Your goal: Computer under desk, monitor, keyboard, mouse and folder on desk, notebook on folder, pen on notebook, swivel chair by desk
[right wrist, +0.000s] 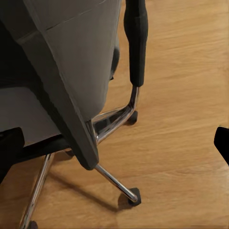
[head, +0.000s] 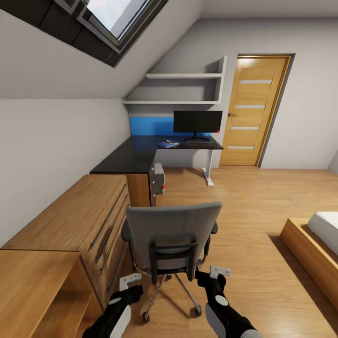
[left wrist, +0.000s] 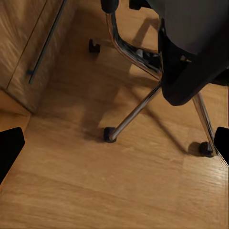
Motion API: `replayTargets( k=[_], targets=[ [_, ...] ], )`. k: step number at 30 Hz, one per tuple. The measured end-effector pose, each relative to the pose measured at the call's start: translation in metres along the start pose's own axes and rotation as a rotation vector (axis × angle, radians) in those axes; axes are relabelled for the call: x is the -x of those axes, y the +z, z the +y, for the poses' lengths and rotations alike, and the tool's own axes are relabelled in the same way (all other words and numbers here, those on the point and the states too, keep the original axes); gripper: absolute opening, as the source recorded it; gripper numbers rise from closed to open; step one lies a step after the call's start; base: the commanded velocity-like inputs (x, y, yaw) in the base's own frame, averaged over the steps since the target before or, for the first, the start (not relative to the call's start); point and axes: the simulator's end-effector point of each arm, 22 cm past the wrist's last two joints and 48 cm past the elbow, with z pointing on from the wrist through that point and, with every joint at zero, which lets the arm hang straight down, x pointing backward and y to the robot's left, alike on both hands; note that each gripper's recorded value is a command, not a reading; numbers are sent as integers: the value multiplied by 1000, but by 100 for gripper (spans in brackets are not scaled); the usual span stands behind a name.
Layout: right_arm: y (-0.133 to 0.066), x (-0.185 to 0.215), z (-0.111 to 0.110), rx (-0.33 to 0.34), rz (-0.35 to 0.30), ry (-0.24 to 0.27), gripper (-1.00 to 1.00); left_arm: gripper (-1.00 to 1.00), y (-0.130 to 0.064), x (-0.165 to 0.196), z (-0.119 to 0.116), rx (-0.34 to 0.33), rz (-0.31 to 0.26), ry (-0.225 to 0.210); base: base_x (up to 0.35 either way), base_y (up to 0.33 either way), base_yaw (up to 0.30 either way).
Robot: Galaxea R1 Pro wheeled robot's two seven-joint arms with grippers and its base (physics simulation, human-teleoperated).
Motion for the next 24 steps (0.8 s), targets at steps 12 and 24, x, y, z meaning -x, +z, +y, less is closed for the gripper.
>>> replayTargets(
  k=[12, 24],
  targets=[
    [13, -19, -1, -2, 26, 9, 100, 100, 19, -20, -1, 0, 32, 11, 0, 0, 0],
    [21, -48, -12, -16, 27, -2, 100, 100, 33, -13, -1, -7, -21, 17, 0, 0, 0]
  ],
)
